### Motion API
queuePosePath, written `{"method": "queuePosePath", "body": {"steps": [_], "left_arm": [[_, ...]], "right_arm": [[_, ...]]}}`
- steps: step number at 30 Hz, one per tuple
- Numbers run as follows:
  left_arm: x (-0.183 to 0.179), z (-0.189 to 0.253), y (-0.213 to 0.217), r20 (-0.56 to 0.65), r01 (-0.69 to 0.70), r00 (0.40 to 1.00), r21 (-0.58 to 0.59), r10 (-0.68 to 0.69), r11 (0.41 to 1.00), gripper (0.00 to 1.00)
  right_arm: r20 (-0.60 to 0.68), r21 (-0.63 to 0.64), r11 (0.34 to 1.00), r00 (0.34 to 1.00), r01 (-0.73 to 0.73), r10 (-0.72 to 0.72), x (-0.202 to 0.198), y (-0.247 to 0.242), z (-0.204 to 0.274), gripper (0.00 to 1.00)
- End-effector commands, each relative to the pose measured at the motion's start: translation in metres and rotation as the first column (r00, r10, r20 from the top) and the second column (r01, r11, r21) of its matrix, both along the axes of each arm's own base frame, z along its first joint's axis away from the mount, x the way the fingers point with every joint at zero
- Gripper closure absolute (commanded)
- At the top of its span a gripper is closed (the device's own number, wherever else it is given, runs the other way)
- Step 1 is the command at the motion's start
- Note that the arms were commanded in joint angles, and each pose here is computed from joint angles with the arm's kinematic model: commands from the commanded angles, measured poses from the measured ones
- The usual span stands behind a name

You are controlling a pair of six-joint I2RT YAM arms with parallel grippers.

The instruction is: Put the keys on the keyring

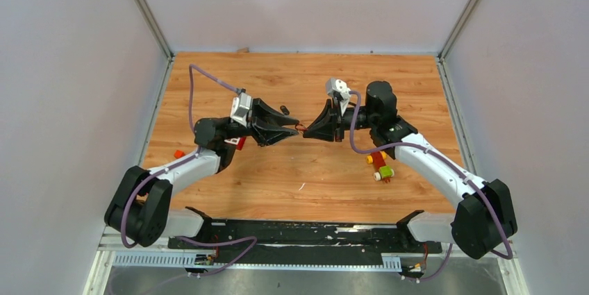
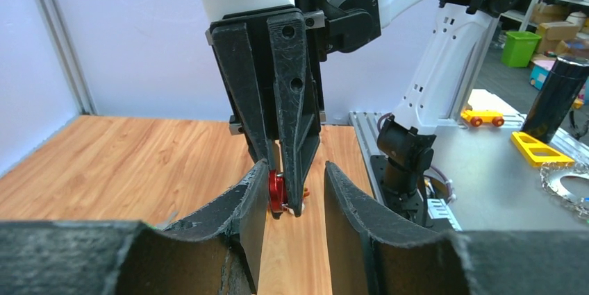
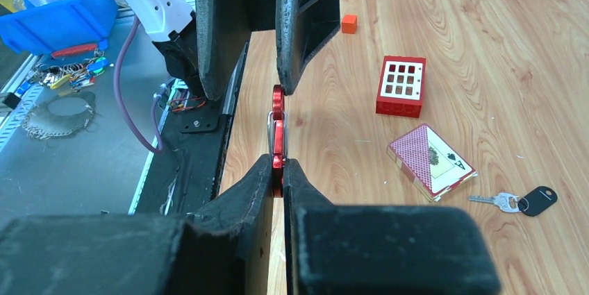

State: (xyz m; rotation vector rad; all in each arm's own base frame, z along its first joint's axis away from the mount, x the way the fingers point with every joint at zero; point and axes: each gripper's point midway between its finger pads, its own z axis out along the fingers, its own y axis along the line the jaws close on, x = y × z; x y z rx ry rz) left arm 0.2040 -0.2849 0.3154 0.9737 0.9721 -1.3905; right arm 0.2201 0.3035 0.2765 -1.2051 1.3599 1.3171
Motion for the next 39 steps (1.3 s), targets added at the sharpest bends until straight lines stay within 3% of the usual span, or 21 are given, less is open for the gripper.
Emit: {"method": "queuePosePath", "body": {"steps": [1, 7, 19, 26, 39], "left_arm": [[-0.005, 0.002, -0.004, 0.022, 0.02, 1.0, -0.01, -0.02, 1.0, 0.58], [0.001, -0.002, -0.007, -0.018, 0.014, 1.0, -0.006, -0.014, 1.0, 0.6], [0.003, -0.011, -0.008, -0.051, 0.018, 0.999, 0.018, -0.017, 1.0, 0.79], [0.003, -0.015, -0.008, -0.056, 0.021, 0.998, 0.026, -0.019, 0.999, 0.74], [0.002, -0.02, -0.008, -0.061, 0.024, 0.998, 0.038, -0.021, 0.999, 0.76]], "right_arm": [[0.035, 0.025, 0.999, 0.999, -0.024, 0.023, -0.003, 0.001, 0.009, 1.0], [0.062, 0.026, 0.999, 0.998, -0.032, 0.031, -0.005, 0.0, 0.011, 1.0], [0.073, 0.019, 1.0, 0.997, -0.023, 0.021, -0.003, -0.001, 0.011, 1.0], [0.082, 0.018, 1.0, 0.996, -0.018, 0.017, -0.003, -0.002, 0.012, 1.0], [0.096, 0.019, 1.0, 0.995, -0.008, 0.006, -0.002, -0.005, 0.014, 1.0]]}}
